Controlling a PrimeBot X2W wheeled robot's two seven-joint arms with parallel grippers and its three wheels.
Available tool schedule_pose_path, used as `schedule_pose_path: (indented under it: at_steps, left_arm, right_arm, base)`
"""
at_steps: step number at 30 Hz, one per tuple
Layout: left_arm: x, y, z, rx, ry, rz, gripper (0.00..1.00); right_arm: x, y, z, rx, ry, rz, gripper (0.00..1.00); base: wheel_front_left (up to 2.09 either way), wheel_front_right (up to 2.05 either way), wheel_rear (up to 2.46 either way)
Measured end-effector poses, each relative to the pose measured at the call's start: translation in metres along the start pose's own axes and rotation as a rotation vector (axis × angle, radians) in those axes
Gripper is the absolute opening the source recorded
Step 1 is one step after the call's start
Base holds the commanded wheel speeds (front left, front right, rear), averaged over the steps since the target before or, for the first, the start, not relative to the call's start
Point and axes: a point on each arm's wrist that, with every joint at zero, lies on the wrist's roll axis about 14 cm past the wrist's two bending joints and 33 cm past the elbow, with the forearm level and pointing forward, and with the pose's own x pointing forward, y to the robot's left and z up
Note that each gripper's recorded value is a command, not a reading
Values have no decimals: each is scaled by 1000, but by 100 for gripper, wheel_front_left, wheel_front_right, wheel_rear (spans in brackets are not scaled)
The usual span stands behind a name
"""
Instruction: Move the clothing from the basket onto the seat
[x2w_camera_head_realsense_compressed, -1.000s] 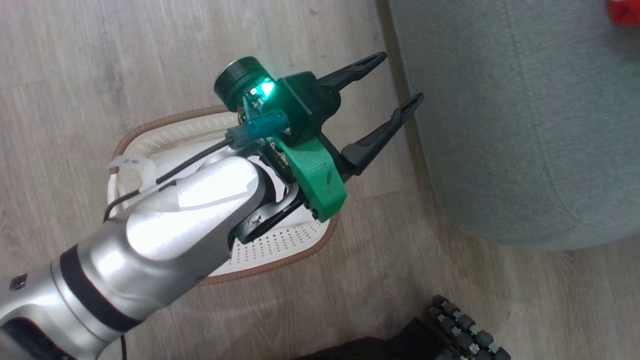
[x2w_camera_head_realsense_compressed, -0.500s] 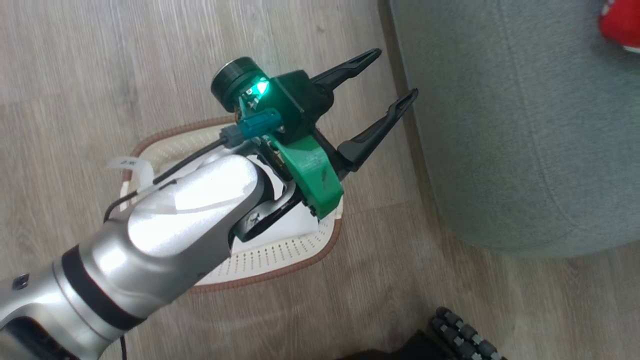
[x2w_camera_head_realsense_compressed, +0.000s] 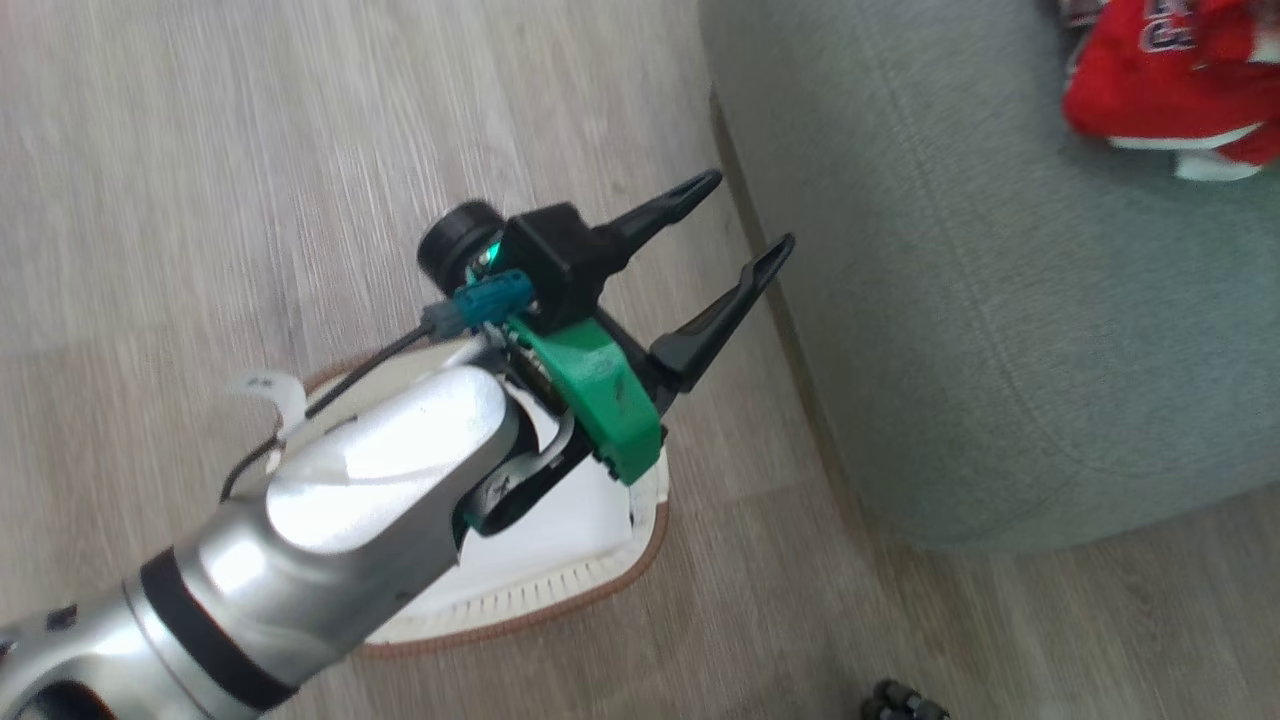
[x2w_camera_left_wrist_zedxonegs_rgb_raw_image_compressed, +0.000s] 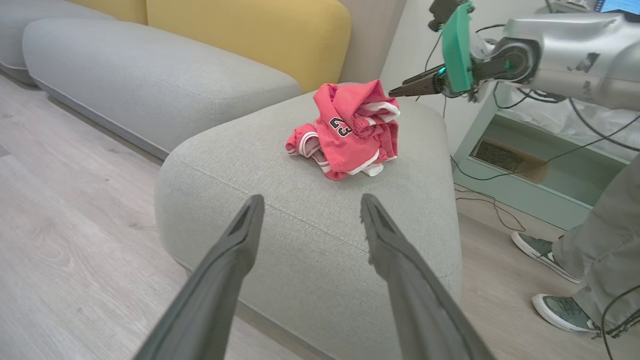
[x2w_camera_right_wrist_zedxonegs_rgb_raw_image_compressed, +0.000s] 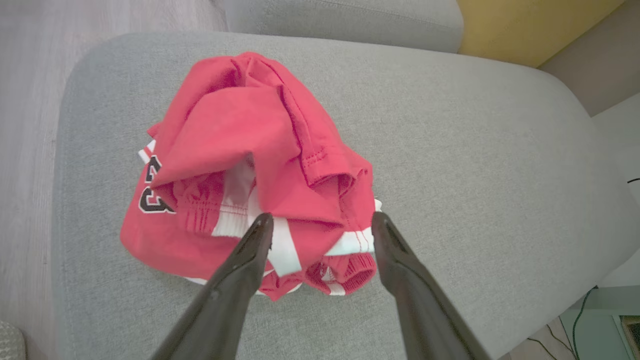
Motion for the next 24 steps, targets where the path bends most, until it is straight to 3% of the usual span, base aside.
schedule_pose_path:
  at_steps: [10,19,24]
  left_arm:
    - [-20,-26,28,21,-59,64,100]
    - [-56,-22,58,83,-120,203,100]
    - [-79,-14,64,93,-138,284,100]
  right_arm:
    - [-81,-15,67,42,-323,76,100]
    - [-142,0,95,113,-640,181,100]
    - [-159,7,100,160,-736,219,100]
  base:
    - [0,0,0]
    - [0,0,0]
    - [0,0,0]
